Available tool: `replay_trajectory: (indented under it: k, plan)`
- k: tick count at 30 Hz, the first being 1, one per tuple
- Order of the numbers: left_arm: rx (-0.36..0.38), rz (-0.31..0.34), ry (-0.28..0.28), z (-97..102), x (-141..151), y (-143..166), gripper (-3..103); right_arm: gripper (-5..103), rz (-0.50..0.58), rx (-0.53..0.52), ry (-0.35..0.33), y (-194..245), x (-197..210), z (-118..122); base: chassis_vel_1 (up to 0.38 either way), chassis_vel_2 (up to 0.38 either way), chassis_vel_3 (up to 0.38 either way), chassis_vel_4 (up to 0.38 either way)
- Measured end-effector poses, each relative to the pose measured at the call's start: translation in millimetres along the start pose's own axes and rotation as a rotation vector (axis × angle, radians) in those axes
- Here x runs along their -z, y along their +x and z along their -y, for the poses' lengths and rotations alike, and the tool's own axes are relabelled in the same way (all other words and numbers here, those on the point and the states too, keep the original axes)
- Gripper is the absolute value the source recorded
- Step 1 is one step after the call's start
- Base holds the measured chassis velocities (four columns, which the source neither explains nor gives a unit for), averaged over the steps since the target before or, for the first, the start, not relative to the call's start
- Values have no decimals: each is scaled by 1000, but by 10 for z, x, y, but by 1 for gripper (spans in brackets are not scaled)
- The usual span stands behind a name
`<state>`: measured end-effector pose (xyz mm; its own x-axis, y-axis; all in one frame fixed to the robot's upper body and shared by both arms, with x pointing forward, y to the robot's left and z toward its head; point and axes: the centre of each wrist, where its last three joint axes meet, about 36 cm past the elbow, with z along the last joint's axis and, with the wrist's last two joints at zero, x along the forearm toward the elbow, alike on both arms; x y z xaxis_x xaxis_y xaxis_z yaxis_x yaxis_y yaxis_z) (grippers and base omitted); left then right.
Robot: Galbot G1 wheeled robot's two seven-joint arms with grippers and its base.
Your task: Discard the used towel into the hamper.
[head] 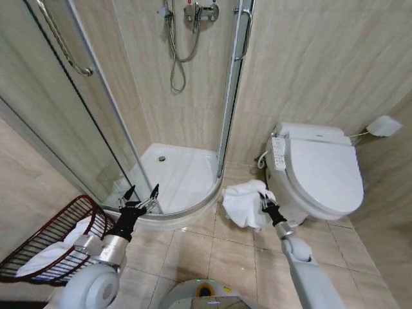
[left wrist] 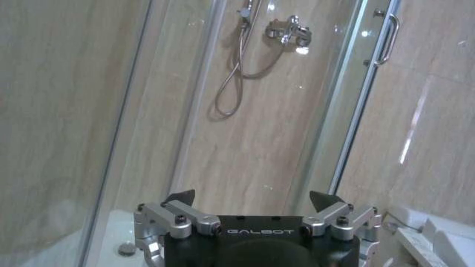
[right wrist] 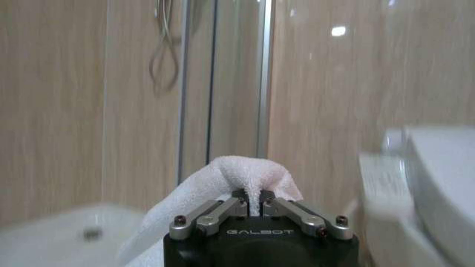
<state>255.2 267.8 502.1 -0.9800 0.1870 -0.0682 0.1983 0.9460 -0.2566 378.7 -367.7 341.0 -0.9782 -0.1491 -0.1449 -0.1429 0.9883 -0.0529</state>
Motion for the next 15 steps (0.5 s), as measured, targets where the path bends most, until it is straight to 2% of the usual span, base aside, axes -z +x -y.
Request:
replay_trajectory:
  k: [2,5,6,9,10,15]
  plan:
    - [0,0,0,0,0,0,100,6,21,-4,-8,-14,163,-23,0,0,0,0]
    - [0,0,0,0,0,0,100,6,104,-8,-29,-39,736,-141,0,0,0,0]
    - [0,0,0,0,0,0,100,6,104,-8,-29,-39,736,-141,0,0,0,0]
    - [0,0,0,0,0,0,100,6,159,-5,-40,-29,1213,-269,0,0,0,0]
    - [0,0,0,0,0,0,100,6,159,-5,-40,-29,1213,-269,0,0,0,0]
    - [0,0,0,0,0,0,100,6,235,-19,-30,-41,1717,-380,0,0,0,0]
